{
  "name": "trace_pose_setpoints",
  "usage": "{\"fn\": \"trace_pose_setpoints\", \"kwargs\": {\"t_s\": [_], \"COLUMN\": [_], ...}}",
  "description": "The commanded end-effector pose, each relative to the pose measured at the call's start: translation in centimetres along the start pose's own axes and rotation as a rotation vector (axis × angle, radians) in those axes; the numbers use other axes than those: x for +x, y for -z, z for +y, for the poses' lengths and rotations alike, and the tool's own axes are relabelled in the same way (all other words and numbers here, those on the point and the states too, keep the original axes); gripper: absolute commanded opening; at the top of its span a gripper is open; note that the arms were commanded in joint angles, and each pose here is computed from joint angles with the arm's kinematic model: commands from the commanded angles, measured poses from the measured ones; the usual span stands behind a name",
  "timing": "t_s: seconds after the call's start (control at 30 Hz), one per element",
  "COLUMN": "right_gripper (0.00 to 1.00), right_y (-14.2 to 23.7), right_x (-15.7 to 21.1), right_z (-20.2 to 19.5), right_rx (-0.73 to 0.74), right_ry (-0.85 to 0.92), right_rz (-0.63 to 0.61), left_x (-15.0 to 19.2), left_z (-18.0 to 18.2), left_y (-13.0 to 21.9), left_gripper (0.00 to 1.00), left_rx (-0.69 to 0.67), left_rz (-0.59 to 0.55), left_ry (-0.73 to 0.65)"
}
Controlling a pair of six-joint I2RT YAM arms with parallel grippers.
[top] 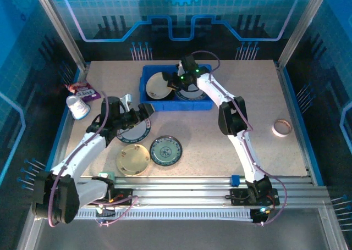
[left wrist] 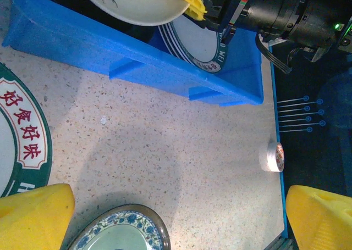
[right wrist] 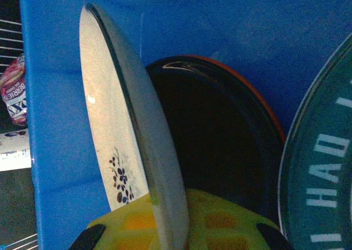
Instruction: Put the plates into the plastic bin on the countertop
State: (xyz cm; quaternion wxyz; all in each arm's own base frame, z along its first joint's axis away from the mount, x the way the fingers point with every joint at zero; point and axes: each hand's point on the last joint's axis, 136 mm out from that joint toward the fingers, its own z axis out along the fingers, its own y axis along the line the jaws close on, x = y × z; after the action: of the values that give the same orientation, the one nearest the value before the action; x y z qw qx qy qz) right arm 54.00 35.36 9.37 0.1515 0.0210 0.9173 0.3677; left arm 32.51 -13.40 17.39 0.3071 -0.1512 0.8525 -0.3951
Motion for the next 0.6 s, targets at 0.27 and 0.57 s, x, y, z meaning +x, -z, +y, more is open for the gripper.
{"fn": "trace_pose_setpoints", "kwargs": {"t_s": [0.27, 0.57], "right_gripper": [0.16, 0.35], "right_y": [-1.0, 1.1], "right_x": [1.1, 0.6], "right_z": [-0.1, 0.1], "right_rx": [0.066, 0.129], "right_ry": [0.046, 0.101], "right_rz": [0.025, -0.01], "left_x": [-1.6, -1.5], "left_z": [-1.5, -1.1], "left_y": [-0.1, -0.4], "left_gripper": [0.99, 0.99], "left_rx": [0.029, 0.021], "left_rz": [-0.009, -0.01], "left_ry": [-0.028, -0.023]}}
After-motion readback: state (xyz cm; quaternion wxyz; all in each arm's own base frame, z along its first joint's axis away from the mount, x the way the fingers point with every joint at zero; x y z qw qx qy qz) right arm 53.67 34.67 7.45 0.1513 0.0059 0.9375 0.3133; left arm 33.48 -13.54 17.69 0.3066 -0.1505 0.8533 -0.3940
